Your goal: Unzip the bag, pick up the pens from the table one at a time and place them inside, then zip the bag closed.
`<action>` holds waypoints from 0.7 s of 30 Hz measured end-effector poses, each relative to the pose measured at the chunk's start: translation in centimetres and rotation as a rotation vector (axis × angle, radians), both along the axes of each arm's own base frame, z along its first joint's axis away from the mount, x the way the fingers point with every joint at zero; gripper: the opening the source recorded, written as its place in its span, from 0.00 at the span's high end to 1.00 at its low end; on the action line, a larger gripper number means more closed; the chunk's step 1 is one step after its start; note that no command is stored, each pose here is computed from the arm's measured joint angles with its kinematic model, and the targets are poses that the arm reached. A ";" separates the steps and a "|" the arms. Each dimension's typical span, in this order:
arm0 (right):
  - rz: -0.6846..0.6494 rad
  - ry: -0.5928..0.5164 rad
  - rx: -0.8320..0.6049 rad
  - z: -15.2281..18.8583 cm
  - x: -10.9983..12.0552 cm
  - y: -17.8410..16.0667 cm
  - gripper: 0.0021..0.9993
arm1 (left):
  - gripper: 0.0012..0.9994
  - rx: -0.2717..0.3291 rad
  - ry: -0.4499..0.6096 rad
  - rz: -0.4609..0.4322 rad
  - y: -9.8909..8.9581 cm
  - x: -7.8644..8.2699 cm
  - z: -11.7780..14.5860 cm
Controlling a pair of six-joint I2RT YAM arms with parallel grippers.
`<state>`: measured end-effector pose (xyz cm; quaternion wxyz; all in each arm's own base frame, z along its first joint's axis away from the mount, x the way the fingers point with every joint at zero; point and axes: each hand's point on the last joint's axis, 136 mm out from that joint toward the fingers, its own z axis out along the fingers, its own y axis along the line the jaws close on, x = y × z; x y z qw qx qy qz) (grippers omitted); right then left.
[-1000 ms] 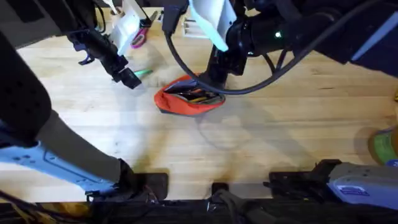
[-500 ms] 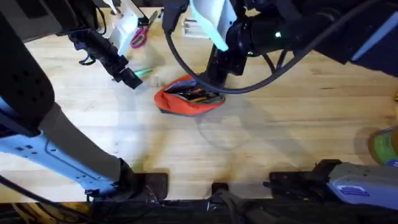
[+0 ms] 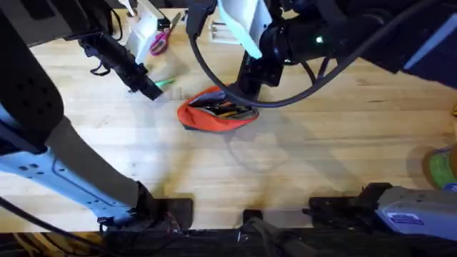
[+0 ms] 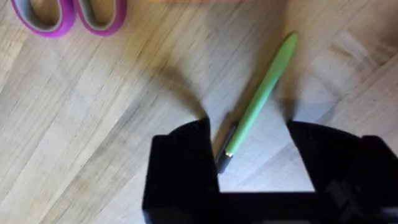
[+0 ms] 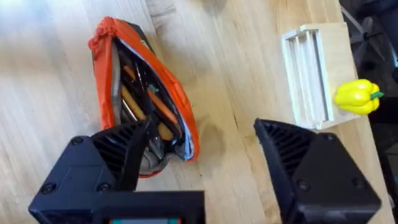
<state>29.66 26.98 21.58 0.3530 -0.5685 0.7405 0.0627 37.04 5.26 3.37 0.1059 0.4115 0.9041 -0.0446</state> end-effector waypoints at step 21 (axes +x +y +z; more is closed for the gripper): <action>-0.088 -0.105 -0.033 2.2 0.9 -2.1 0.01 | 0.96 -0.102 0.016 -0.008 -1.7 -0.5 0.2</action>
